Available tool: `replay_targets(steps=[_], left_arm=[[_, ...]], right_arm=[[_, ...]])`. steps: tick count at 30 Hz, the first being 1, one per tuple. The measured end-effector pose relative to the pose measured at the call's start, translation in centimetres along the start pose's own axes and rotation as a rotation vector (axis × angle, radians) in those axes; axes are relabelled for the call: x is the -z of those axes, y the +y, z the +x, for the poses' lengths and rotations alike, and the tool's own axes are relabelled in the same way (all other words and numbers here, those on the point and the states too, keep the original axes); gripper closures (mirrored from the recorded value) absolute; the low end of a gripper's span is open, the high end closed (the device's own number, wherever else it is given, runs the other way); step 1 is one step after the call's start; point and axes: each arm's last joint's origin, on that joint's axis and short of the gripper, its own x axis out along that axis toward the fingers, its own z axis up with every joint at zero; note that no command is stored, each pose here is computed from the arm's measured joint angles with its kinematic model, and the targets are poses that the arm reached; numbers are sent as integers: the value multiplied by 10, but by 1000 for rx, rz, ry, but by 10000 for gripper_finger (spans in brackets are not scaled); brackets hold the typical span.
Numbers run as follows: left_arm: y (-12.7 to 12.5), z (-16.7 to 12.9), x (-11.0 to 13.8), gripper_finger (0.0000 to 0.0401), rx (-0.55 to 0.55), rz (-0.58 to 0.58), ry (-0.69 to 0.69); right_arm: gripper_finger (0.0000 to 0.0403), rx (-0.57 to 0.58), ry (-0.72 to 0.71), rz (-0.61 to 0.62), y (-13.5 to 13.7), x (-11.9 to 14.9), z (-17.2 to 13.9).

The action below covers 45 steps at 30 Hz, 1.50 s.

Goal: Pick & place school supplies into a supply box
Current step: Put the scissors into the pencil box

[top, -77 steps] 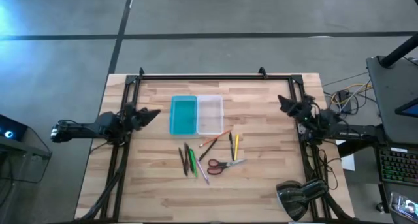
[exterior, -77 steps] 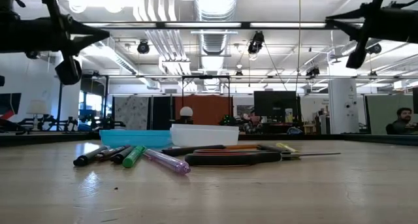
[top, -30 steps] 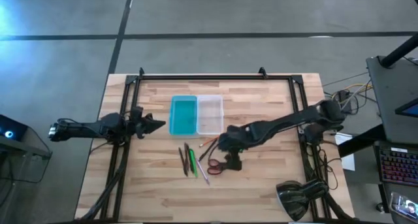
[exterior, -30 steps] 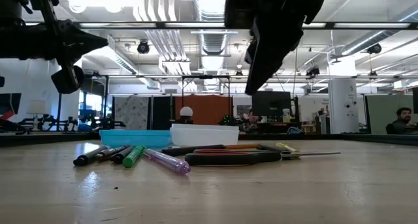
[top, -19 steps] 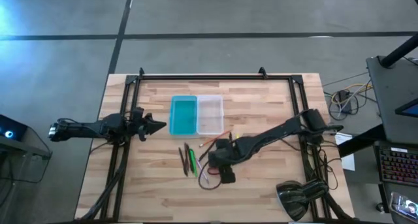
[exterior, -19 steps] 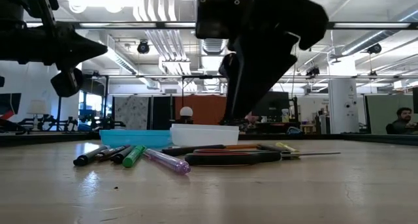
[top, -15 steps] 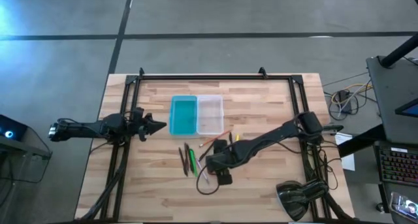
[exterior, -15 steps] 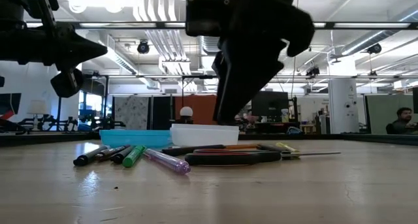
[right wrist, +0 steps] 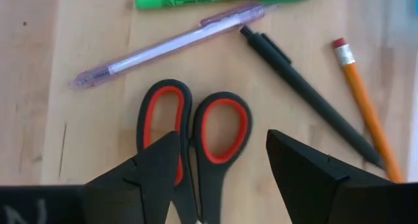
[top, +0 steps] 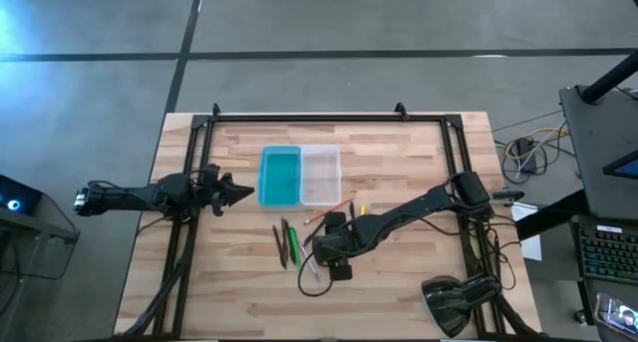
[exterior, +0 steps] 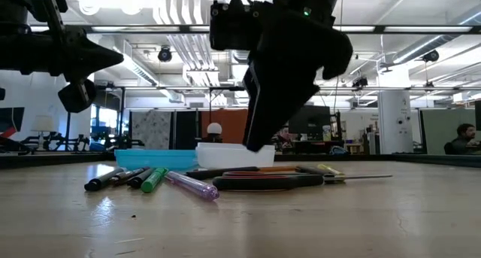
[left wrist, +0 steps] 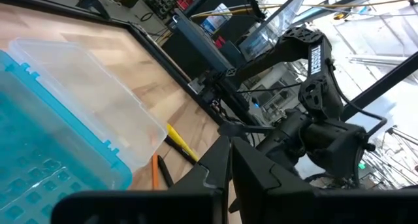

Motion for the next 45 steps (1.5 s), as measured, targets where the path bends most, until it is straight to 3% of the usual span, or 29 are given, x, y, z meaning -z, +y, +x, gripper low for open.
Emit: replay_targets(steps=[7, 21, 34, 45], left_arm=[[0, 0, 0, 401, -2, 0, 2], [0, 0, 0, 401, -4, 0, 3], [0, 0, 0, 401, -6, 0, 5], [1, 0, 1, 401, -8, 0, 6]], right_arm=[[204, -13, 9, -33, 3, 1, 6], [208, -44, 20, 21, 4, 4, 23], [209, -12, -38, -7, 7, -4, -2], [209, -33, -30, -38, 20, 1, 7]])
